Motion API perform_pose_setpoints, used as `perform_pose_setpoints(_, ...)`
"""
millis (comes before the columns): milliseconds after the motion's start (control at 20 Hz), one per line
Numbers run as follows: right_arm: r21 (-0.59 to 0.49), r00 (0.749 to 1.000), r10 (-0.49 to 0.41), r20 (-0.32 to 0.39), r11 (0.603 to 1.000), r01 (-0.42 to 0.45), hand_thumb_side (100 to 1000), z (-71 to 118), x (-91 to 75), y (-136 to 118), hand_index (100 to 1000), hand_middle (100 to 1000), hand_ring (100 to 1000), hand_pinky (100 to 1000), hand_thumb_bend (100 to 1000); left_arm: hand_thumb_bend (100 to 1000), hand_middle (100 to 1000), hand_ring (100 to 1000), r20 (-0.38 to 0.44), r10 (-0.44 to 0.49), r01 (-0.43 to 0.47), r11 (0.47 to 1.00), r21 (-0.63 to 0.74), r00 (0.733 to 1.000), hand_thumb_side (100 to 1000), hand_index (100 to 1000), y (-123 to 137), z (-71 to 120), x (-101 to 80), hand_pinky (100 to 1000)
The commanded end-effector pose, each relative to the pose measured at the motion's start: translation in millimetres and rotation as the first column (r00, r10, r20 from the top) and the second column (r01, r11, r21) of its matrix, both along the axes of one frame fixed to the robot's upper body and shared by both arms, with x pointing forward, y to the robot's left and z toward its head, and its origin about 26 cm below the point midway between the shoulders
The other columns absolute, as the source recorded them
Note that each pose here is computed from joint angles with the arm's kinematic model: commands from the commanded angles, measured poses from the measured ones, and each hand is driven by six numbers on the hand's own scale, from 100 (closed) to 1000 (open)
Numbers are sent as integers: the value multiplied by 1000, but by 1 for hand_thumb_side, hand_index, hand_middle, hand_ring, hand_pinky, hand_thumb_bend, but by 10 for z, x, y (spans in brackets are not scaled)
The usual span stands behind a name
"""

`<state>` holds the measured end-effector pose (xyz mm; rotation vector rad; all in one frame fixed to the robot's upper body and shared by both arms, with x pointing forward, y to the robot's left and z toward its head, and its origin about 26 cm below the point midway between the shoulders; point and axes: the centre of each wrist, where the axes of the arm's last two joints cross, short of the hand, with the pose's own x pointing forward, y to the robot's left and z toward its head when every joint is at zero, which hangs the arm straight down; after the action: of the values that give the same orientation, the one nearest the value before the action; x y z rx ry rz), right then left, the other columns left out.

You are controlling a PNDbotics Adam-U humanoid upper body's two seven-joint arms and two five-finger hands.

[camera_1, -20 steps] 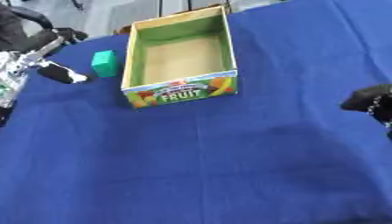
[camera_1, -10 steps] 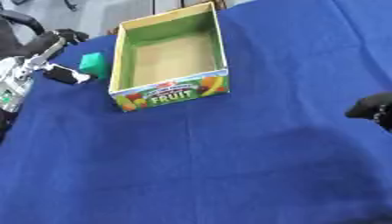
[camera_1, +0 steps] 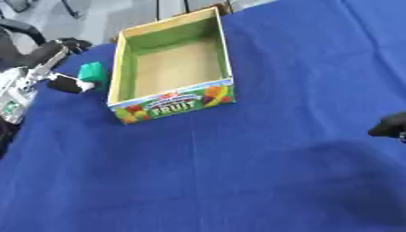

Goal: Pick up objects on the table and place them in the box.

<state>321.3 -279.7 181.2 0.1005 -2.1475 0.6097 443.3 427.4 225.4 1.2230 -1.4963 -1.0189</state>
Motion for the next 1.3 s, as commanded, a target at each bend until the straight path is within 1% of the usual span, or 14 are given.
perform_pose_setpoints(50, -14, 999, 7, 44, 1000, -6, 1000, 111, -28, 10, 673, 580, 656, 766, 100, 518, 732, 781, 40, 41, -41, 999, 12, 998, 259, 897, 188, 185, -85, 799)
perform_pose_setpoints(200, -15, 999, 9, 47, 1000, -9, 1000, 117, -29, 18, 673, 580, 656, 766, 100, 514, 722, 774, 26, 35, -35, 999, 2, 999, 261, 894, 191, 150, -82, 795)
perform_pose_setpoints(250, -15, 999, 9, 48, 1000, -9, 1000, 118, -29, 19, 673, 580, 657, 767, 100, 497, 685, 750, 21, 32, -32, 999, -1, 999, 262, 880, 189, 137, -80, 782)
perform_pose_setpoints(300, -15, 999, 9, 49, 1000, -8, 1000, 119, -29, 19, 673, 580, 657, 766, 100, 496, 682, 748, 14, 27, -27, 1000, -7, 1000, 262, 879, 182, 115, -75, 781)
perform_pose_setpoints(450, -14, 999, 9, 51, 1000, -8, 1000, 121, -29, 20, 673, 580, 657, 766, 100, 469, 557, 632, -7, 14, -15, 1000, -19, 1000, 255, 829, 168, 70, -65, 705)
perform_pose_setpoints(500, -14, 999, 8, 51, 1000, -8, 1000, 121, -29, 21, 673, 580, 657, 766, 100, 467, 549, 624, -10, 12, -12, 1000, -21, 1000, 254, 825, 164, 63, -64, 698)
perform_pose_setpoints(600, -13, 999, 8, 49, 1000, -7, 1000, 117, -29, 19, 673, 580, 657, 766, 100, 435, 455, 524, -20, 4, -4, 1000, -25, 1000, 253, 721, 150, 42, -60, 598)
perform_pose_setpoints(700, -12, 999, 7, 47, 1000, -7, 1000, 112, -28, 19, 673, 580, 657, 766, 100, 416, 422, 493, -30, -6, 5, 999, -36, 1000, 256, 682, 130, 13, -52, 569)
perform_pose_setpoints(750, -12, 999, 8, 46, 1000, -8, 1000, 111, -28, 20, 673, 580, 657, 766, 100, 411, 370, 441, -32, -12, 10, 999, -42, 999, 255, 626, 120, 0, -49, 515)
perform_pose_setpoints(950, -11, 999, 5, 40, 1000, -5, 1000, 98, -28, 10, 673, 580, 657, 766, 100, 401, 302, 376, -17, -45, 43, 997, -67, 999, 270, 546, 68, -21, -46, 447)
perform_pose_setpoints(1100, -8, 1000, 2, 32, 1000, -2, 1000, 78, -29, 0, 673, 580, 657, 766, 100, 398, 289, 363, 17, -80, 82, 994, -79, 997, 272, 530, 9, 48, -55, 424)
perform_pose_setpoints(1150, -5, 1000, 2, 28, 1000, -1, 1000, 70, -29, -2, 673, 580, 657, 766, 100, 352, 281, 357, 37, -96, 99, 991, -85, 995, 352, 522, -22, 97, -59, 414)
perform_pose_setpoints(1200, -3, 1000, 1, 25, 1000, -1, 1000, 62, -29, -4, 673, 580, 657, 766, 100, 389, 278, 356, 58, -111, 116, 989, -89, 992, 270, 519, -54, 154, -66, 412)
perform_pose_setpoints(1300, 2, 1000, -1, 17, 1000, 1, 999, 41, -31, -13, 673, 580, 657, 766, 100, 388, 273, 353, 96, -148, 156, 984, -89, 984, 270, 515, -146, 290, -80, 406)
